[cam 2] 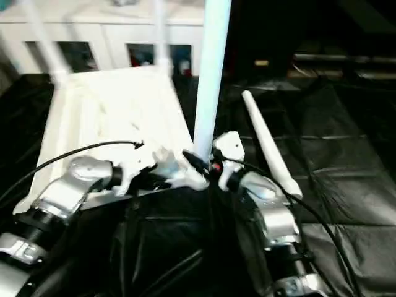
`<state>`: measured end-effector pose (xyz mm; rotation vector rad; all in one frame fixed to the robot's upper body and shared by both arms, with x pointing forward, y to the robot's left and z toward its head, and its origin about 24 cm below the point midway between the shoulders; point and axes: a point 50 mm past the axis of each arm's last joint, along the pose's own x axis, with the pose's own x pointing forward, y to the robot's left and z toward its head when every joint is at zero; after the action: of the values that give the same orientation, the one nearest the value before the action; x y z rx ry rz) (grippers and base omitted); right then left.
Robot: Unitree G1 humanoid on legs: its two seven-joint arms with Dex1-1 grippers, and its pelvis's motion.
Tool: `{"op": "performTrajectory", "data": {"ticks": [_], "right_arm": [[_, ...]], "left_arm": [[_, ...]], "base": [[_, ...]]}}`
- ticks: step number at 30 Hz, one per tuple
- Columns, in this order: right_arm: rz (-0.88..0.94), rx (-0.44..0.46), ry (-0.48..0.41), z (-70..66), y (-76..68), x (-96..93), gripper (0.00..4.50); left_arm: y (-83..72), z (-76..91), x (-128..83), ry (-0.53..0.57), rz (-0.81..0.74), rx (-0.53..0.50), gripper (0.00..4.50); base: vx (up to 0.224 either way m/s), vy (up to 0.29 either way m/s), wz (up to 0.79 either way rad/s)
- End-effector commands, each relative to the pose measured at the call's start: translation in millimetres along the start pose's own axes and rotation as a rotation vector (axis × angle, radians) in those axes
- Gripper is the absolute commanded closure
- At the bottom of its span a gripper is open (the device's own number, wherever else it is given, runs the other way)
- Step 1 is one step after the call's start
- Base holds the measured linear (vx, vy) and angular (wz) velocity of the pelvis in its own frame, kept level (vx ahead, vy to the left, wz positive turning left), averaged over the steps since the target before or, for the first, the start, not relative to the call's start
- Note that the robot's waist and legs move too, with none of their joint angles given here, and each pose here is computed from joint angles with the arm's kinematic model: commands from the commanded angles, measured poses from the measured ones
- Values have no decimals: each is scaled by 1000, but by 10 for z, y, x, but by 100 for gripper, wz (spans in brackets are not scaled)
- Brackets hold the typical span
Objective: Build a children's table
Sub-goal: Pick table leg
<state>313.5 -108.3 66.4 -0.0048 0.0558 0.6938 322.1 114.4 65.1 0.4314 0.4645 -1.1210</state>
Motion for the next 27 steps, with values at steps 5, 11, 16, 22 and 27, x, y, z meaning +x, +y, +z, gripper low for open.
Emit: {"op": "performTrajectory", "data": {"ticks": [5,11,16,22,27], "right_arm": [[-197,105,308,-577,30,26,261],[-220,102,326,-566,74,102,261],[-215,104,333,-566,75,113,261],[-163,90,311,-515,93,140,261],[-128,131,236,-394,92,169,205]], "left_arm": [[9,363,37,-65,195,-11,450],[-62,396,93,-38,231,-32,450],[-60,396,61,-28,231,-27,450],[-68,394,45,-26,227,-24,450],[-74,401,26,-38,212,2,450]], "base": [[0,0,0],[0,0,0],[0,0,0],[0,0,0],[0,0,0]]}}
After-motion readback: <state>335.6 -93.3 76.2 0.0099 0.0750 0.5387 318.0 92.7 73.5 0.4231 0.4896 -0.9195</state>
